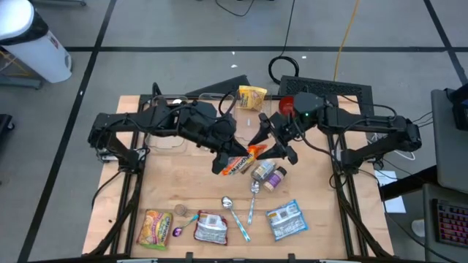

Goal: Pick & Place Food Item
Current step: Put the orange noodle pack into the right transparent bin

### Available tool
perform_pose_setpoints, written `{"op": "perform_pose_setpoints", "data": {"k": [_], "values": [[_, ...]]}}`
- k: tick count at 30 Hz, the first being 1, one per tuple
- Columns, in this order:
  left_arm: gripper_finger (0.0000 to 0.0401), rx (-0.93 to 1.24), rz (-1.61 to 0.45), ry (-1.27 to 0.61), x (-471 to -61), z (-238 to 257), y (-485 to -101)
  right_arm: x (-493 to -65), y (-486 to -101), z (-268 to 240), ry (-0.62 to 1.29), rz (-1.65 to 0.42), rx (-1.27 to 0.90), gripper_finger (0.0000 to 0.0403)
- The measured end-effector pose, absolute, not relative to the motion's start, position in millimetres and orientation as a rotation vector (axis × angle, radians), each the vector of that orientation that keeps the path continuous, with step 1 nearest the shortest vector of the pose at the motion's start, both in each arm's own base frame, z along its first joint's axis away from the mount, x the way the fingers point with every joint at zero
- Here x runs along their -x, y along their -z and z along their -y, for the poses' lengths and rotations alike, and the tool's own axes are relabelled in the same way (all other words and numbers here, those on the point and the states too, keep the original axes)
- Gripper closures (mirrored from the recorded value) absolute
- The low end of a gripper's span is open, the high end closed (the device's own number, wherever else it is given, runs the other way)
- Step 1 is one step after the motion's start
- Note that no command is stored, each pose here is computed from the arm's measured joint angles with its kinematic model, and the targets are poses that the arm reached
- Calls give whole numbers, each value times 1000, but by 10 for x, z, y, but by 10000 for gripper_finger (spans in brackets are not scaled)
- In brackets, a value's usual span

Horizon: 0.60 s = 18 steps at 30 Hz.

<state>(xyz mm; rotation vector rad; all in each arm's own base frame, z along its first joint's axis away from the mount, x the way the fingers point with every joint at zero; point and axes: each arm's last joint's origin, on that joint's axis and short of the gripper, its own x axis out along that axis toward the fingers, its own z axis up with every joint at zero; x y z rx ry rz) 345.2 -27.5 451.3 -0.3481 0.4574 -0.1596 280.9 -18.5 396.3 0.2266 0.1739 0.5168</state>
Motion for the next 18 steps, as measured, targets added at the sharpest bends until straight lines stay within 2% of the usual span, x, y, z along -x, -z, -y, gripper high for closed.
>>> {"op": "perform_pose_setpoints", "data": {"k": [18], "values": [[401, 340, -450, 149, -3455, 271, -4517, -2805, -3938, 185, -515, -193, -212, 354]]}}
